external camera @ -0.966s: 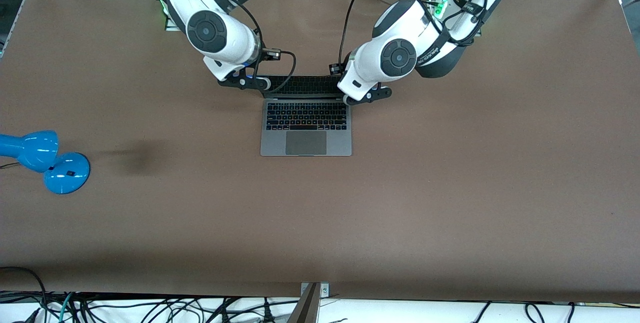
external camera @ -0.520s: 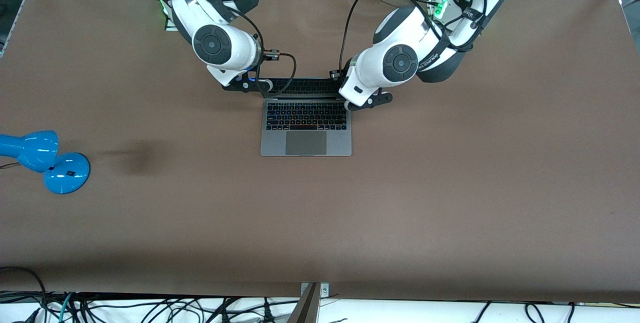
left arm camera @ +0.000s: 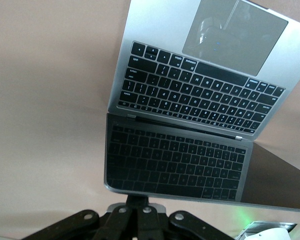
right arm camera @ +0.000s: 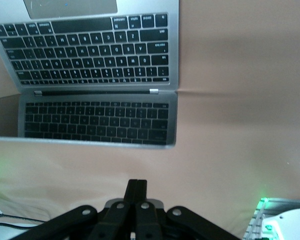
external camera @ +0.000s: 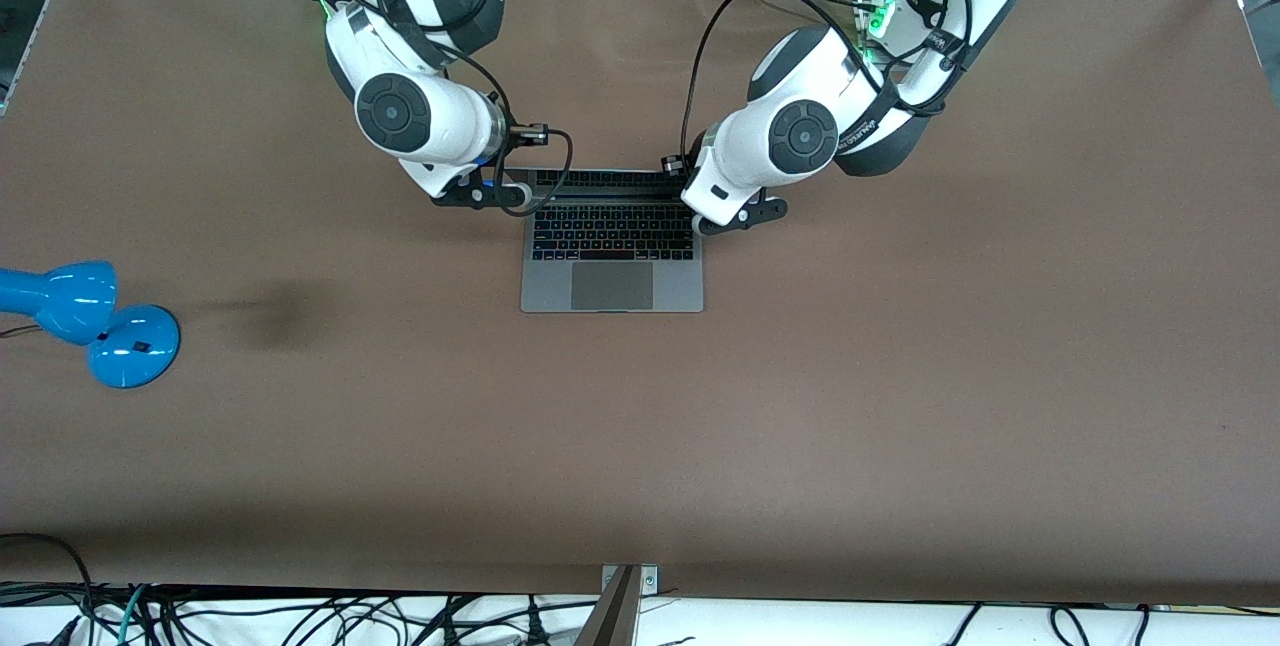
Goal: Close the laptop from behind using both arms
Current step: 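Lower both grippers behind the raised laptop screen, then push the screen forward with both grippers until the lid shuts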
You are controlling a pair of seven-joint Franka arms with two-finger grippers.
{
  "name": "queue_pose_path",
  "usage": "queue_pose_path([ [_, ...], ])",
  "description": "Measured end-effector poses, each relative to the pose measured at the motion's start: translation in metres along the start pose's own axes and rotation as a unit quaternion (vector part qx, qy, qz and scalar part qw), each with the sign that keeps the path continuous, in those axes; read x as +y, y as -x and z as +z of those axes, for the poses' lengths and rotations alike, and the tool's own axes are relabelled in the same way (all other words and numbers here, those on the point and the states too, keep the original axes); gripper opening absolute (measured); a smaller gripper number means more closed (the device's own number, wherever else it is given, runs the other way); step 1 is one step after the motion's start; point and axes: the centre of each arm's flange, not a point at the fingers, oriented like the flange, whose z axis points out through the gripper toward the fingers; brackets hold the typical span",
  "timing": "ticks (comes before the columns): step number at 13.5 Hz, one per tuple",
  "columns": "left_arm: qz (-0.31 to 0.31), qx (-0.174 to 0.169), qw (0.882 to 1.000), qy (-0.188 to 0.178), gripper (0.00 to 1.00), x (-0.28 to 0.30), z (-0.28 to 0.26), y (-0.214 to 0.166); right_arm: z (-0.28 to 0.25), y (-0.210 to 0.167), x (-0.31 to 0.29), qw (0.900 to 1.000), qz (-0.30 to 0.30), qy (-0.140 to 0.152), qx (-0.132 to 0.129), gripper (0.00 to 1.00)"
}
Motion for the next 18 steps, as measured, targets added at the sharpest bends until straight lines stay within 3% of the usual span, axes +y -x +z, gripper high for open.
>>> queue_pose_path([
  [6, -0.002, -0.001, 1.0, 0.002, 0.01, 0.0, 0.001, -0.004, 0.008, -0.021, 0.0, 0.999, -0.015, -0.023, 0.024, 0.01],
  [18, -0.002, 0.011, 1.0, 0.001, 0.01, 0.0, 0.002, -0.035, 0.023, -0.056, 0.008, 0.996, -0.042, -0.012, 0.082, 0.01],
])
